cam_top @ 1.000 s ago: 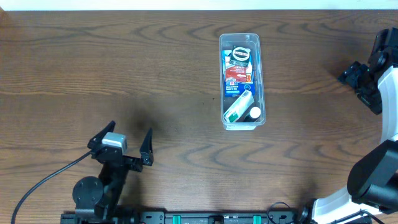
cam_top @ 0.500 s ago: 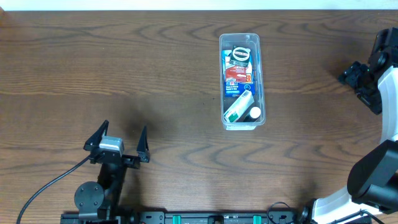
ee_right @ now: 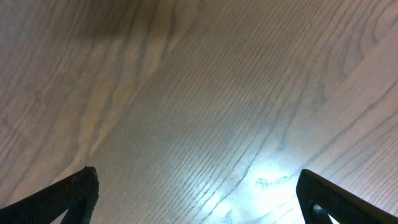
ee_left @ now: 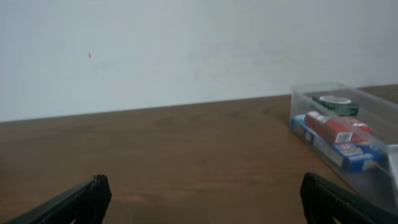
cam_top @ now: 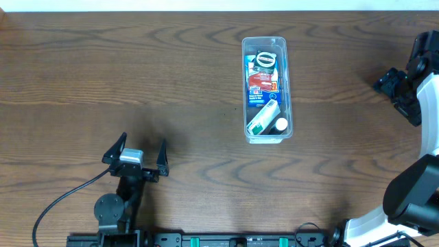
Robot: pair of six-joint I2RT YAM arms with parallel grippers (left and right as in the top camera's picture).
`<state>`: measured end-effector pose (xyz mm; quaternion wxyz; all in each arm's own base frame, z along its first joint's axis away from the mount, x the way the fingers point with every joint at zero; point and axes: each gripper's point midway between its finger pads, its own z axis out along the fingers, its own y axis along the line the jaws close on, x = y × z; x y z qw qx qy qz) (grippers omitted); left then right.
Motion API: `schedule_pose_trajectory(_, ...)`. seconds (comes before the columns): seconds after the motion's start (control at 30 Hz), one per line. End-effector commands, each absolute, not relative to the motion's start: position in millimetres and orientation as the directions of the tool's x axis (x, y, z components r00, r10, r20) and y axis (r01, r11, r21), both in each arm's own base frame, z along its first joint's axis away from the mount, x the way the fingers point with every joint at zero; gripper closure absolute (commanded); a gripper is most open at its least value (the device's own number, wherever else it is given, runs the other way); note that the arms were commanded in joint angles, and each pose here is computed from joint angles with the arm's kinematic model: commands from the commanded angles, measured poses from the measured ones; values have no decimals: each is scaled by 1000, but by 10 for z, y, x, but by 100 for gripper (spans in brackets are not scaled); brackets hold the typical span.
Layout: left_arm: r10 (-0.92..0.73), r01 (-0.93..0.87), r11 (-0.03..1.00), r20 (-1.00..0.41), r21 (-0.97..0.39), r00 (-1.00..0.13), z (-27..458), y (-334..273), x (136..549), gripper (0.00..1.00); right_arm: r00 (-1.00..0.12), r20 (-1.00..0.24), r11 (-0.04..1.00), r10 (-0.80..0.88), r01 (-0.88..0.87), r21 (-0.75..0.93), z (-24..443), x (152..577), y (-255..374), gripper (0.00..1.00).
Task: Pack container
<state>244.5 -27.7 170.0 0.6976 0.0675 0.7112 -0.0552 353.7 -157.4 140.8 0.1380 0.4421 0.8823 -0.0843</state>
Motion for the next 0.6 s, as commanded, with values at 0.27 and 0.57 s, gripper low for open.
schedule_pose_trajectory(0.27,22,140,990,-991,3,-130,1420,-213,2429,2,-556,-322,575,767,817,-40,1392,3516,-1613,1)
schedule_pose_trajectory(0.57,21,141,990,-991,3,-132,1415,-214,2429,2,-556,-322,575,767,817,-40,1392,3516,-1613,1)
